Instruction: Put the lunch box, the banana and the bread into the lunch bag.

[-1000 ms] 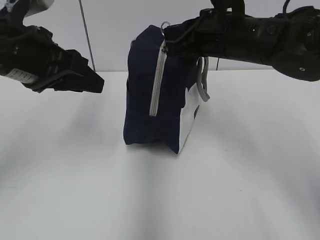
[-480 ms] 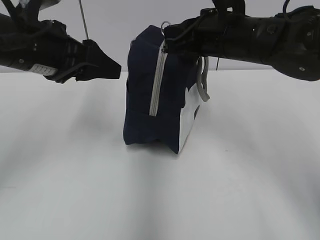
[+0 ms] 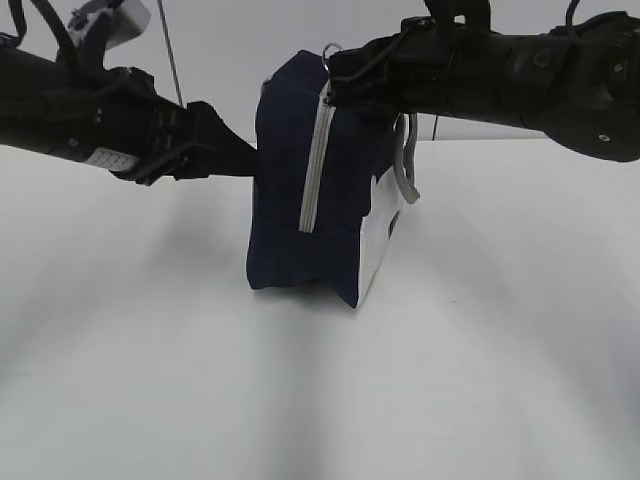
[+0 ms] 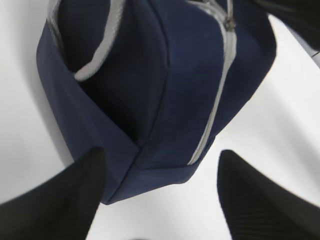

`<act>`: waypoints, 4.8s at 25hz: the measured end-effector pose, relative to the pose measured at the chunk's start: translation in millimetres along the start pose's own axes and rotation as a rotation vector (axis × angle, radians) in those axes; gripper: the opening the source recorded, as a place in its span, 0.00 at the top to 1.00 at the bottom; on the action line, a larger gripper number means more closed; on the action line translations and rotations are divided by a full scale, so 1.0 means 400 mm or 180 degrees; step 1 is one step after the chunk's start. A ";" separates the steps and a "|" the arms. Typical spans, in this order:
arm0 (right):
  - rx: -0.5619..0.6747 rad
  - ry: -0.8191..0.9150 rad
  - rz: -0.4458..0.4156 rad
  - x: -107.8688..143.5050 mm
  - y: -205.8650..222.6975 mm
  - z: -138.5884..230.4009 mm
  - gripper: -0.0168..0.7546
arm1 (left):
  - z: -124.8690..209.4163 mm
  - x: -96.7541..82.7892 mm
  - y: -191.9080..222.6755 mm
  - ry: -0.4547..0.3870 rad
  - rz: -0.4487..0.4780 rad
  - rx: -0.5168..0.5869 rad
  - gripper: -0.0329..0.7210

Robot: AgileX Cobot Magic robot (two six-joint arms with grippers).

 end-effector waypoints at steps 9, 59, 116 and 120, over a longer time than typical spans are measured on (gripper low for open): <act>0.0001 -0.0006 -0.0002 0.000 0.000 0.000 1.00 | -0.013 0.016 0.051 0.0087 0.0077 -0.0180 0.32; 0.0028 0.0055 0.0006 -0.001 0.000 0.004 1.00 | -0.044 0.000 0.120 -0.0044 0.0499 -0.0496 0.62; -0.0083 0.0620 0.0402 -0.117 0.124 -0.070 1.00 | -0.005 -0.020 0.128 0.0301 0.0681 -0.0239 0.95; -0.0049 0.0804 0.0467 -0.152 0.136 -0.045 1.00 | 0.002 -0.022 0.128 0.0361 0.0698 -0.0198 0.95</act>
Point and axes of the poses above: a point on each arm's last joint axis where the gripper is mounted, y pointing out along that axis toward the gripper, x along the wrist's bending axis when the last joint is at zero, z = x × y, the point moved 8 cm from there along y, pointing out along that axis toward the gripper, and after that the axes turned 5 degrees about -y, right-handed, at the moved point
